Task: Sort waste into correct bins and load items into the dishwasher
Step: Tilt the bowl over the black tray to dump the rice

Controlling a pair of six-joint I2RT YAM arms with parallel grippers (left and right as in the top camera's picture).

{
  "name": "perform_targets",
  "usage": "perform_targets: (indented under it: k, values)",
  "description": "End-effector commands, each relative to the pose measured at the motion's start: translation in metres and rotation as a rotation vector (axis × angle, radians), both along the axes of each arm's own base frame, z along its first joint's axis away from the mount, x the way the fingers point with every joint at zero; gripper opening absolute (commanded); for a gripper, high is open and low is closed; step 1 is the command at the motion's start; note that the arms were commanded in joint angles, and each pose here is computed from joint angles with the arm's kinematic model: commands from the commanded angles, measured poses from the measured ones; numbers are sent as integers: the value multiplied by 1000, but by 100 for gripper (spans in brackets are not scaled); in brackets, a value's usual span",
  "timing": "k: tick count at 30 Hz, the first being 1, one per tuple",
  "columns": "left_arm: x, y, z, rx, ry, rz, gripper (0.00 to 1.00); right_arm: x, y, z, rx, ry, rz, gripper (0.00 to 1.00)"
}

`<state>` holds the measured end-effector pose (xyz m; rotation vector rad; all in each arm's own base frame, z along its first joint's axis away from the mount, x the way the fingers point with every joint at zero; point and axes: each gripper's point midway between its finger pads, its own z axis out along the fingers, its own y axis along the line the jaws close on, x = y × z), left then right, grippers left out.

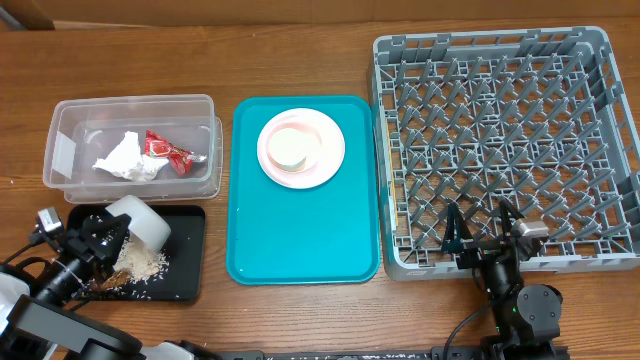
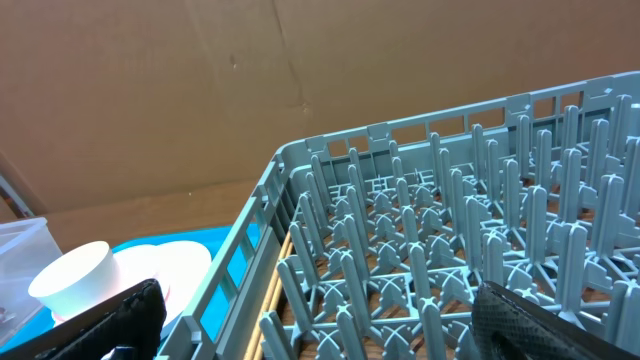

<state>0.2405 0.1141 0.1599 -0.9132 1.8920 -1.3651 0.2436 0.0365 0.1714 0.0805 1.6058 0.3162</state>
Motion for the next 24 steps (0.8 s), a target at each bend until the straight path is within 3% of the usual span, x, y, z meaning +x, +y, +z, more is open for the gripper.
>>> perform_targets:
  k: [1, 16, 24]
  values:
    - [3, 1, 12, -16, -72, 28, 4, 0, -1, -2, 1, -3, -5, 100]
    - [5, -2, 34, -122, -135, 74, 4, 0, -1, -2, 1, -3, -6, 100]
    - [0, -10, 35, -98, -130, 49, 4, 0, -1, -2, 1, -3, -6, 100]
